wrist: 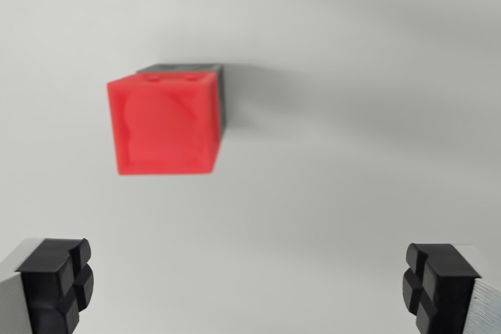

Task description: Destack cube

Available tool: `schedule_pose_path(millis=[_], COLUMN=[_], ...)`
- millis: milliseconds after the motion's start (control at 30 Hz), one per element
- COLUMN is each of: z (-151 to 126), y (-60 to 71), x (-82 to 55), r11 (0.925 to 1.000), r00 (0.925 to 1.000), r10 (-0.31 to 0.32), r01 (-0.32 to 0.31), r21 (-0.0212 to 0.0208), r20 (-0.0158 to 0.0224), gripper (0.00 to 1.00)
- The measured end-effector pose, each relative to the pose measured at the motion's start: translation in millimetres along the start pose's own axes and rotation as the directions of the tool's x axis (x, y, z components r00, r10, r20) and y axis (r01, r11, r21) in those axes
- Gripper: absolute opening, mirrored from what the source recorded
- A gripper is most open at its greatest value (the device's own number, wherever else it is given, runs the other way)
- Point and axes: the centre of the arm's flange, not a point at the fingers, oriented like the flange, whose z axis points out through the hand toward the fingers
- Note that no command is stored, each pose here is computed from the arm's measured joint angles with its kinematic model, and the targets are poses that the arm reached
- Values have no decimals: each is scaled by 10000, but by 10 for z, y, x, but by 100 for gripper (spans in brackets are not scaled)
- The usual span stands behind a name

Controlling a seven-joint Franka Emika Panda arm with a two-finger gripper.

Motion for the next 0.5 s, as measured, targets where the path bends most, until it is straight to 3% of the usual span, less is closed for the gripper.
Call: schedule_pose_path(millis=[500], z=[339], y=[-355], x=[-279], r11=[9967], r00=[9967], r10=[-807], r01=[808], r21=[-97], r20=[78], gripper=[100])
